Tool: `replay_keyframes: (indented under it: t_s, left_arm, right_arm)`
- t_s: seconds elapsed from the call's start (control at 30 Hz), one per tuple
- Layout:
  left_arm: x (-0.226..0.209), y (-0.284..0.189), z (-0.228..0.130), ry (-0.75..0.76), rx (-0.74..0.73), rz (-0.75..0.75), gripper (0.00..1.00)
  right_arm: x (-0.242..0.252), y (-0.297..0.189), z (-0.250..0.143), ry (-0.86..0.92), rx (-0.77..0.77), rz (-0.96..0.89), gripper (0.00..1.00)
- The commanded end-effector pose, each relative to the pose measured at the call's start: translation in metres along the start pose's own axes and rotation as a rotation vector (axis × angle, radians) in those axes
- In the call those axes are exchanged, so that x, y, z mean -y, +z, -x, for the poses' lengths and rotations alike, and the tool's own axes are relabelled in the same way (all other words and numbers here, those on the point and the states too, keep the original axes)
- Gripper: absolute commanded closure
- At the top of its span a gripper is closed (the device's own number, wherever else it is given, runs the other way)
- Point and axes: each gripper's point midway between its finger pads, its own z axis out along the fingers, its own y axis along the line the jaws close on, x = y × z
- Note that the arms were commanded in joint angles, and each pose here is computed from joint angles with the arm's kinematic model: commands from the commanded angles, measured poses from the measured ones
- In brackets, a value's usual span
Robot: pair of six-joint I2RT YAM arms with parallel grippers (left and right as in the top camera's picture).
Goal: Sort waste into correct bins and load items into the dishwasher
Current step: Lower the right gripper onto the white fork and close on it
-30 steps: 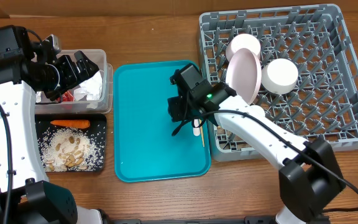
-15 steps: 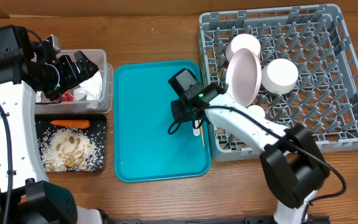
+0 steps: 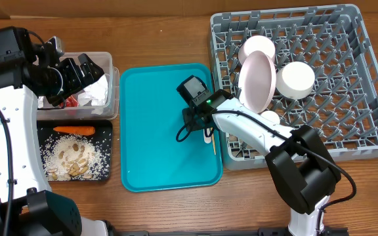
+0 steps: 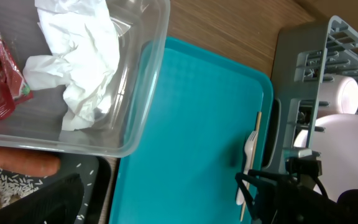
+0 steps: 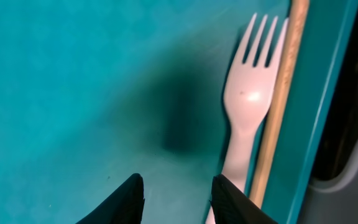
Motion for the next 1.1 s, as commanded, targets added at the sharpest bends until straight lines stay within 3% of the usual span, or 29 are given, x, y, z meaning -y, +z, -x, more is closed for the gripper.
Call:
replay_keyframes:
  t_s: [0.0, 1.07]
  left_arm:
    - [0.007, -0.013, 0.006, 0.013, 0.042, -0.003, 0.0]
    - [0.007, -0.013, 0.006, 0.013, 0.042, -0.003, 0.0]
  right_arm:
    - [0.008, 0.001, 0.005, 0.008, 0.031, -0.049, 0.61]
    - [0.033, 0.018, 0.01, 0.093, 0.015, -0.074, 0.61]
